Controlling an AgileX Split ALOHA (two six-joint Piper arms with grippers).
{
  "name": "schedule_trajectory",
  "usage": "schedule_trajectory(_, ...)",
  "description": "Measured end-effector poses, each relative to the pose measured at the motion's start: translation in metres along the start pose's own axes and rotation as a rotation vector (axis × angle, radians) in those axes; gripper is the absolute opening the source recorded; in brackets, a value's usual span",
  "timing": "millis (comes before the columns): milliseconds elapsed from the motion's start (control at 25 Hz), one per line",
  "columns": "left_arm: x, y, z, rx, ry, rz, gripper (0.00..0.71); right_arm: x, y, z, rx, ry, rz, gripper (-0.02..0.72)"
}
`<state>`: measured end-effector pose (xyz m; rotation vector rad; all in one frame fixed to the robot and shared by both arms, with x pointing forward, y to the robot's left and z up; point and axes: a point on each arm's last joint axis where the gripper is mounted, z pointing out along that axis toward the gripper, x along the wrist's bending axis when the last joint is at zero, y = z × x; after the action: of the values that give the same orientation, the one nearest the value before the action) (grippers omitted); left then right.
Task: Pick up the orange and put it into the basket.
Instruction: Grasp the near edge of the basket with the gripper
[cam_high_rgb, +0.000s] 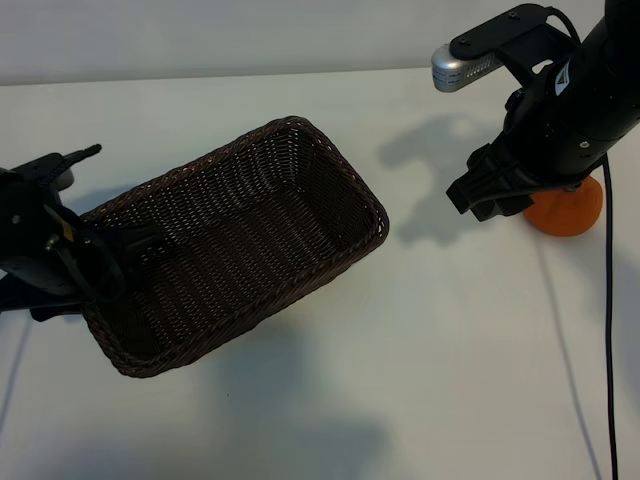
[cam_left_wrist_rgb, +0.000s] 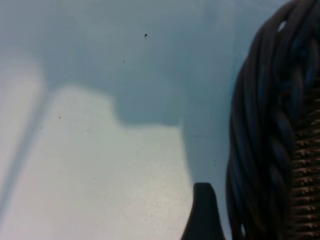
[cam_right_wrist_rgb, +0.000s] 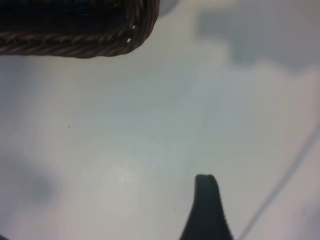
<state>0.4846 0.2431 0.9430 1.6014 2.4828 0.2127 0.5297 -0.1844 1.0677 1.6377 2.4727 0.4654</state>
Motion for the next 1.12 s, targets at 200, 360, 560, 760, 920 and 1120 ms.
schedule_trajectory(200,-0.001,0.0,0.012,0.028,0.019,-0.001,0.563,0.0,0.0,0.0,0.0,0.0,0.0,0.512)
schedule_trajectory(360,-0.003,0.0,0.016,0.025,0.01,-0.005,0.563,0.0,0.0,0.0,0.0,0.0,0.0,0.512)
schedule_trajectory(560,-0.003,0.0,0.017,0.028,0.006,-0.01,0.563,0.0,0.0,0.0,0.0,0.0,0.0,0.512)
schedule_trajectory(760,-0.002,-0.006,0.032,0.073,0.021,-0.031,0.563,0.0,0.0,0.0,0.002,0.0,0.0,0.512)
schedule_trajectory(920,-0.002,-0.009,0.035,0.06,-0.013,-0.054,0.563,0.0,0.0,0.0,0.004,0.0,0.0,0.512)
schedule_trajectory(1120,-0.001,-0.01,0.035,0.051,-0.026,-0.06,0.541,0.0,0.0,0.0,0.004,0.0,0.0,0.512)
